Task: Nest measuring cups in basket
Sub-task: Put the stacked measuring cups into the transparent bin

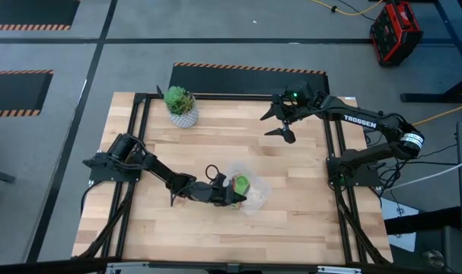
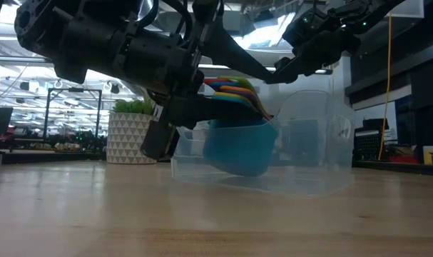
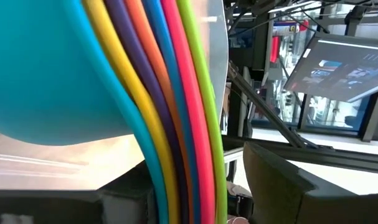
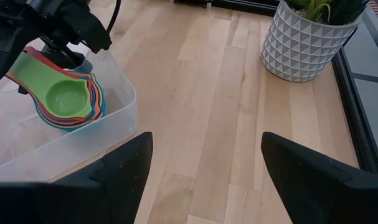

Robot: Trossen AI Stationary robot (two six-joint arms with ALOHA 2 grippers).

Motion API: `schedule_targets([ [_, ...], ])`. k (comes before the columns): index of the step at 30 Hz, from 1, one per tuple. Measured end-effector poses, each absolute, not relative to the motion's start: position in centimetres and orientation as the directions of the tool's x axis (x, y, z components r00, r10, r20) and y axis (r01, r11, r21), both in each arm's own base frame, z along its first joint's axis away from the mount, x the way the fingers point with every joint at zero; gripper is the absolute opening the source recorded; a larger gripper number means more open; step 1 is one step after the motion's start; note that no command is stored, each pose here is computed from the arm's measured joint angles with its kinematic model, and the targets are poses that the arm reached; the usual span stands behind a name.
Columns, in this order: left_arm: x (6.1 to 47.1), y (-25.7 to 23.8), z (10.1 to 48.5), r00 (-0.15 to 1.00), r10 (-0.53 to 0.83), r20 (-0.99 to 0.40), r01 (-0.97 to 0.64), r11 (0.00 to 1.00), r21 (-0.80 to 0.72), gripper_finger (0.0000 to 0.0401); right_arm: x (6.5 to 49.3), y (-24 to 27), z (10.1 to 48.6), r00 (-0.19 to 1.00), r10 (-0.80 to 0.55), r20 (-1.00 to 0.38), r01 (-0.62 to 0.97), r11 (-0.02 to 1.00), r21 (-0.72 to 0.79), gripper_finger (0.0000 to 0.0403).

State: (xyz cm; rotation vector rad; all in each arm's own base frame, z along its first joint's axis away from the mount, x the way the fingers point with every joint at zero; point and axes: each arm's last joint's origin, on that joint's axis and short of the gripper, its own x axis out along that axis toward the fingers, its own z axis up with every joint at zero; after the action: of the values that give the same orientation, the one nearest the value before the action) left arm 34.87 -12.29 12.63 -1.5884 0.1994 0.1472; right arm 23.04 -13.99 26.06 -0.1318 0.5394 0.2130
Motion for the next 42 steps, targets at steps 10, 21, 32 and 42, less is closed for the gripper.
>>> schedule_targets([
  [10,34.7,-12.6,12.4,0.973,-0.037,-0.228,-0.23,-0.062,-0.971,0.0179,23.0,-14.0,26.1,0.837,0.166,-0.522,-0.235,0.97,-0.068,0.0305],
  [21,34.7,-12.6,12.5,0.974,-0.021,-0.224,-0.225,-0.092,-0.97,0.0179,23.0,-14.0,26.1,0.837,0.166,-0.522,-0.235,0.97,-0.068,0.0305],
  [32,34.7,-12.6,12.6,0.974,-0.009,-0.226,-0.225,-0.101,-0.969,0.0179,23.0,-14.0,26.1,0.836,0.166,-0.522,-0.235,0.97,-0.068,0.0305],
  [42,34.3,-12.7,13.5,0.966,-0.018,-0.258,-0.259,-0.103,-0.96,0.0179,23.0,-14.0,26.1,0.836,0.166,-0.522,-0.235,0.97,-0.068,0.0305],
])
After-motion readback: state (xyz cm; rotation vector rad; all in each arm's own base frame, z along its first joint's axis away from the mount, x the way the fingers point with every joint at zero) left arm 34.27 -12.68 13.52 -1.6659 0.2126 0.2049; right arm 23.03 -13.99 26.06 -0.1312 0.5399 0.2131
